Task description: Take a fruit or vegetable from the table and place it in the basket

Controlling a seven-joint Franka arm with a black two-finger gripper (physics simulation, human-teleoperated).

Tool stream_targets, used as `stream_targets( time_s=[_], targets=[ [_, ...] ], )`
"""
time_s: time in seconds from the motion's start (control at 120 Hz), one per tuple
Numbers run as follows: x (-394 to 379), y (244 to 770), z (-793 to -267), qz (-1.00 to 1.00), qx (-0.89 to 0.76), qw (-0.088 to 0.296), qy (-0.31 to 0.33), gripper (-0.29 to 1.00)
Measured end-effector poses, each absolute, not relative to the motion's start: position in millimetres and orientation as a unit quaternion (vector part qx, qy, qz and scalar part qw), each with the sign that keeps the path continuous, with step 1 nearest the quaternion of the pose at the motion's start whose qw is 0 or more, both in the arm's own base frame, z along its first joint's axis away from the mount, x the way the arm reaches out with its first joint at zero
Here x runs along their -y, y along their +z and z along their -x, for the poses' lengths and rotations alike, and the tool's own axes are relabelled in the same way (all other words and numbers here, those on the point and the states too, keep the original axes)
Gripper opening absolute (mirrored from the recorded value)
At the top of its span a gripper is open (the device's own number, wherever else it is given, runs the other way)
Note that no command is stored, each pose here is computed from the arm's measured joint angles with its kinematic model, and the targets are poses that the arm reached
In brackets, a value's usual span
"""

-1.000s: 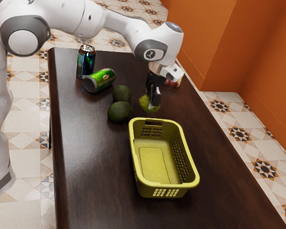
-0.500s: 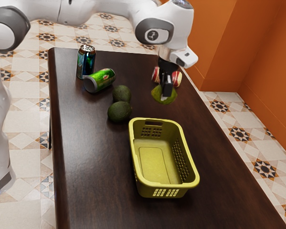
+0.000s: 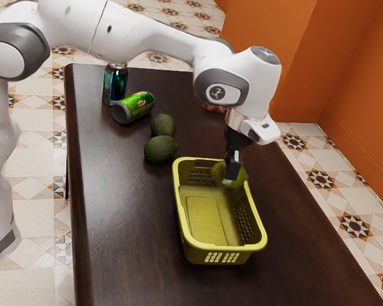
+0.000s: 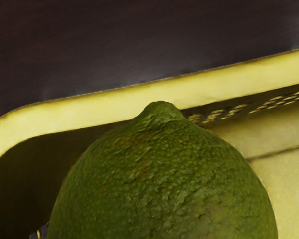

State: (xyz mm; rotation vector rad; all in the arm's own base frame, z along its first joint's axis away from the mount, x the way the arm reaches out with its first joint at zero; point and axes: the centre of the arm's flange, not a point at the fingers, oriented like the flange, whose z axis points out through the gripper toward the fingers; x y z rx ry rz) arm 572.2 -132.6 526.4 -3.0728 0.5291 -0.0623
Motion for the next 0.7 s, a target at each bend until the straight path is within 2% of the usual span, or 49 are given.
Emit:
stream_targets(
  time_s=[0.117, 0.25, 0.483, 0.608, 0.7],
  targets=[
    [90.5, 522.0, -581.8, 0.992, -0.127, -0.005, -0.016, 0.54],
    [105.8, 521.1, -579.5, 0.99, -0.138, -0.013, -0.015, 0.64],
    [119.4, 524.7, -576.0, 0.988, -0.151, -0.017, -0.018, 0.69],
    [126.7, 572.5, -570.2, 0.985, -0.163, -0.011, -0.056, 0.7],
    [134.6, 584.3, -566.8, 0.983, -0.174, -0.004, -0.061, 0.7]
  ],
)
